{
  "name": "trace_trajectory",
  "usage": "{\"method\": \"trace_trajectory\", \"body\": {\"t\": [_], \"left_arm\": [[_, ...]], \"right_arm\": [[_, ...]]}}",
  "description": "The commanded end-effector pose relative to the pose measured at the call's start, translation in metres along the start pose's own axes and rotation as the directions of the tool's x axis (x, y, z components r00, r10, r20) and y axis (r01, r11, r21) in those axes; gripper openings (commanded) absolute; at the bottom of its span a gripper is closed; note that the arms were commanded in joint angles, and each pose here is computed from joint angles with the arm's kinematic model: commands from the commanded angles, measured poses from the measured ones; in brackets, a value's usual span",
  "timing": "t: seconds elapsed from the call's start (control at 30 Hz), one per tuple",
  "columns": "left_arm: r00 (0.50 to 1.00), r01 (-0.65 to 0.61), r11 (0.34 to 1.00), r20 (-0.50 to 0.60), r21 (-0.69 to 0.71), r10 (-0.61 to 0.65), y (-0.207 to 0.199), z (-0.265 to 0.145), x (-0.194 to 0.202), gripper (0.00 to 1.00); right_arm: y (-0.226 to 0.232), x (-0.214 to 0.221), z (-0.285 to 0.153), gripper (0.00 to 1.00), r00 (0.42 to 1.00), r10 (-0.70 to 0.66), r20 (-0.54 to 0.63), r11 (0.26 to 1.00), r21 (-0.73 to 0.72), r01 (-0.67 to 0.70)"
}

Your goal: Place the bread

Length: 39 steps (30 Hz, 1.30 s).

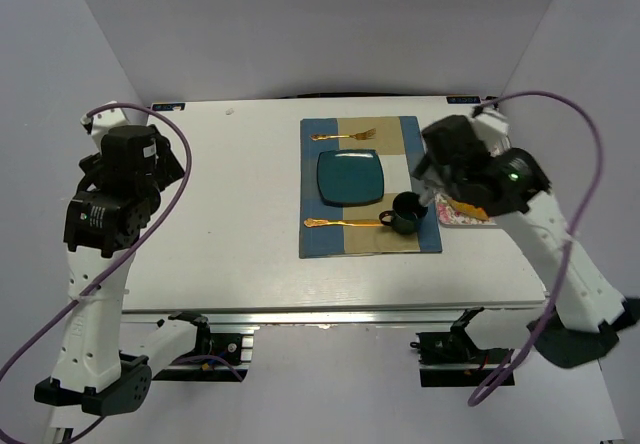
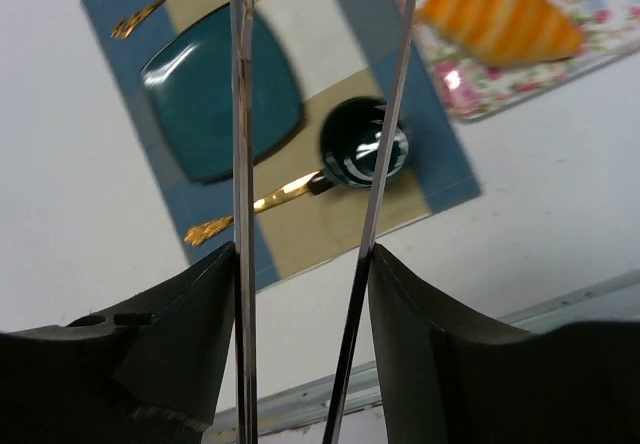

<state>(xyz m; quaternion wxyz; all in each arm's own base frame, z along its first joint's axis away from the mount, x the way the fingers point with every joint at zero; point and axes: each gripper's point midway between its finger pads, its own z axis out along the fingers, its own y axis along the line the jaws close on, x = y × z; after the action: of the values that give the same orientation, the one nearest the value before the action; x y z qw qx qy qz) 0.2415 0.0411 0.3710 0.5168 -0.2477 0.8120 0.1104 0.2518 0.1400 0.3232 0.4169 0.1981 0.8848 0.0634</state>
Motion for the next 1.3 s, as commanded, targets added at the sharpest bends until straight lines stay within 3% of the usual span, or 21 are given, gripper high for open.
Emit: {"method": "trace_trajectory", "body": {"t": [0.0,0.37,0.73,1.27], "left_arm": [[0.999,0.037,0.997,0.006,0.062,-0.038,-0.012,-0.002,-0.002,0.92],[1.000,0.017,0.991,-0.008,0.130,-0.016,-0.031,0.004,-0.004,0.91],[1.000,-0.021,0.989,-0.018,0.144,0.024,-0.038,0.009,-0.004,0.91],[0.996,-0.063,0.984,-0.052,0.168,0.073,-0.051,0.021,0.003,0.91]], "right_arm": [[-0.055,-0.015,-0.003,0.58,0.999,0.022,0.023,0.995,0.100,-0.025],[-0.111,-0.032,0.021,0.58,0.989,-0.146,-0.029,0.979,0.136,0.149],[-0.132,-0.039,0.070,0.60,0.989,0.104,-0.101,0.967,0.244,-0.077],[-0.141,-0.055,0.135,0.62,0.909,0.408,-0.089,0.875,0.322,-0.361]]}}
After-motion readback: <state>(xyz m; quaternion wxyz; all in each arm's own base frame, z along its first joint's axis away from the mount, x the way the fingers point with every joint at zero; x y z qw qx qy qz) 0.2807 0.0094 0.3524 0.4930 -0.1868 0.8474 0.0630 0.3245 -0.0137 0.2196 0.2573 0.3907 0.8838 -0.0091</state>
